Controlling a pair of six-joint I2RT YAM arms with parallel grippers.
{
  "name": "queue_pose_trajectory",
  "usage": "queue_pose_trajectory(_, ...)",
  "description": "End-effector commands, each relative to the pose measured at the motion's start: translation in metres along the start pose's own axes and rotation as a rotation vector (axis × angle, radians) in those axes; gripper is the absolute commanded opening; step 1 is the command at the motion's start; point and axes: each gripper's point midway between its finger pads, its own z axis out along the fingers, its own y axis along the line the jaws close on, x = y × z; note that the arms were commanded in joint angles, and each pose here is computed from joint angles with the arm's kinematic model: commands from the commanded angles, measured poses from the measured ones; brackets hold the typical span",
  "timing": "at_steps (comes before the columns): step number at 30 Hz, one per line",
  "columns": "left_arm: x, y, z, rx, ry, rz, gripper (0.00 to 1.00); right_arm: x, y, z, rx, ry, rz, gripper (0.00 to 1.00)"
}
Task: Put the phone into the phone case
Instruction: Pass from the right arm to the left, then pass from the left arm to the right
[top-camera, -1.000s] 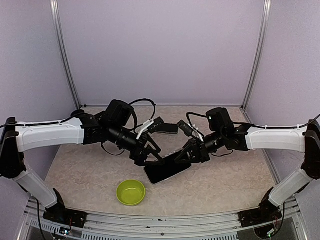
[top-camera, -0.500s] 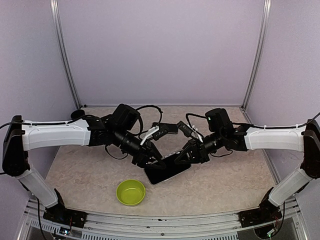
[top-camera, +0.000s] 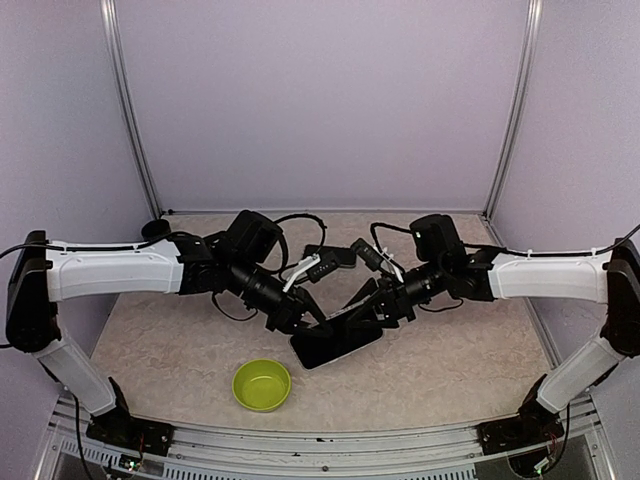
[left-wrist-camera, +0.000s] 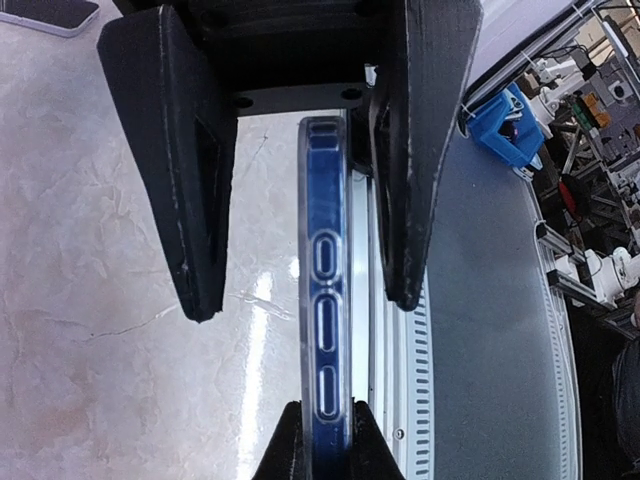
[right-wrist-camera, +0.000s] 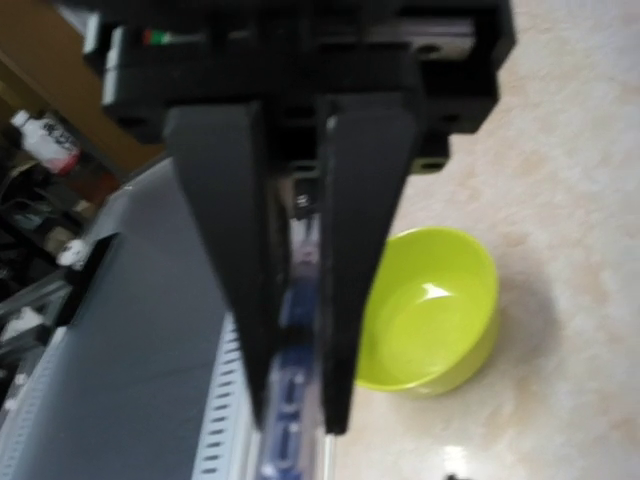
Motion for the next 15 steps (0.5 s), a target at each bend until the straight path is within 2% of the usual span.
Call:
queue_pose_trajectory(1, -0.025, 0.0, -0.011, -0.024, -0.109, 0.049, 0.0, -0.021, -0.009, -0.009, 0.114, -0.049, -0.065, 0.6)
queue_pose_trajectory(8, -0.05, 0.029, -0.059, -0.077, -0.354, -0.05, 0.0, -0.038, -0.027, -0.044, 0.254, -0.162, -0.043, 0.74)
queue_pose_trajectory(12, -0.052, 0.037, -0.084, -0.095, -0.473, -0.113, 0.0, -0.041, -0.031, -0.061, 0.283, -0.222, -0.023, 0.78)
queue_pose_trajectory(15, -0.052, 0.038, -0.09, -0.105, -0.502, -0.125, 0.0, -0.04, -0.03, -0.061, 0.268, -0.226, -0.015, 0.78)
